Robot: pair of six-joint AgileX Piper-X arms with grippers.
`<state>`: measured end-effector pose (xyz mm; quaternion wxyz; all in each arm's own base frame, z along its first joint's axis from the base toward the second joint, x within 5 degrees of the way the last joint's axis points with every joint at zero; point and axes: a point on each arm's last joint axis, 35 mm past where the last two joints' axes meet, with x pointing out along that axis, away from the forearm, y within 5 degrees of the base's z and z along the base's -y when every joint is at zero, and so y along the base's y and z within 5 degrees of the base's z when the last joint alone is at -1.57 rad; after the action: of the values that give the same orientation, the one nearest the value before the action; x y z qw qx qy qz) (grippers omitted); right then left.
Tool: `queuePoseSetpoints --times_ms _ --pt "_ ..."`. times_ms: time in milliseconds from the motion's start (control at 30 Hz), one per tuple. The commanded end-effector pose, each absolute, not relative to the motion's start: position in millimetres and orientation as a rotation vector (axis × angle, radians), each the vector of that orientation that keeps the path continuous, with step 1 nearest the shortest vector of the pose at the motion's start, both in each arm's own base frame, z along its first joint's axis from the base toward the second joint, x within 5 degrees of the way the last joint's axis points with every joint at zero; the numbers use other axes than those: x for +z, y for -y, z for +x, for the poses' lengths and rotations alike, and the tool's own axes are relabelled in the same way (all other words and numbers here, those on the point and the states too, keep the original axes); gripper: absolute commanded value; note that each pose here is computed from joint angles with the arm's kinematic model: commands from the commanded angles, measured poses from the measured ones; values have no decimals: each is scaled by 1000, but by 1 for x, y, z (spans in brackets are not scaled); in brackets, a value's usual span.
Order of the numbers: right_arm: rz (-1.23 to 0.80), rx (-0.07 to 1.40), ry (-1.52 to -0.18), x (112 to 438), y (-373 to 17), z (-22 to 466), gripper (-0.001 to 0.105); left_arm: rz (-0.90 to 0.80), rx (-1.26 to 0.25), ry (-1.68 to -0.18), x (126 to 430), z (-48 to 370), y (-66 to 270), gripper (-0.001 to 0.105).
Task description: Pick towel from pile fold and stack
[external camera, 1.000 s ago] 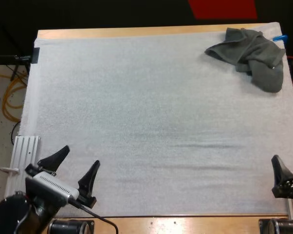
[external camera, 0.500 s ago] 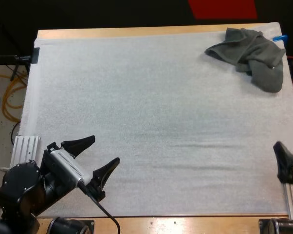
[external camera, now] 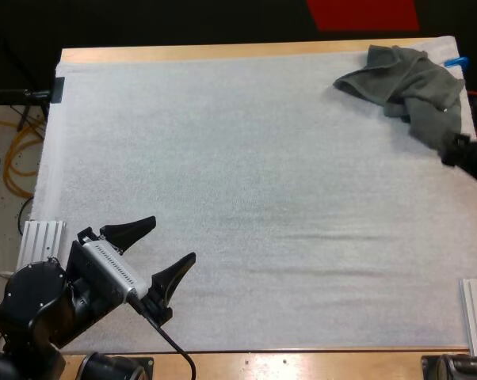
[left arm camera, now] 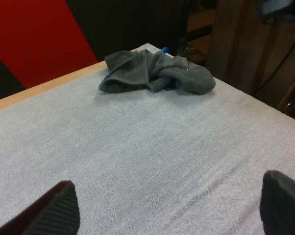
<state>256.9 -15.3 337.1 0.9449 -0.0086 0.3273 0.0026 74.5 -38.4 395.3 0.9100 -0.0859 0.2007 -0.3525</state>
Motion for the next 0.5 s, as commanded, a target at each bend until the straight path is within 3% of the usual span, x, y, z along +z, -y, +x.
queuePoseSetpoints --times_ms 0,167,467 --pt "-35 -27 -676 333 18 275 79 -182 -738 -399 399 74 39 74" --pt "-75 -134 -777 294 26 340 79 -182 -738 -399 399 74 39 74" --pt "-88 -153 -947 220 32 406 79 -182 -738 -399 399 74 39 74"
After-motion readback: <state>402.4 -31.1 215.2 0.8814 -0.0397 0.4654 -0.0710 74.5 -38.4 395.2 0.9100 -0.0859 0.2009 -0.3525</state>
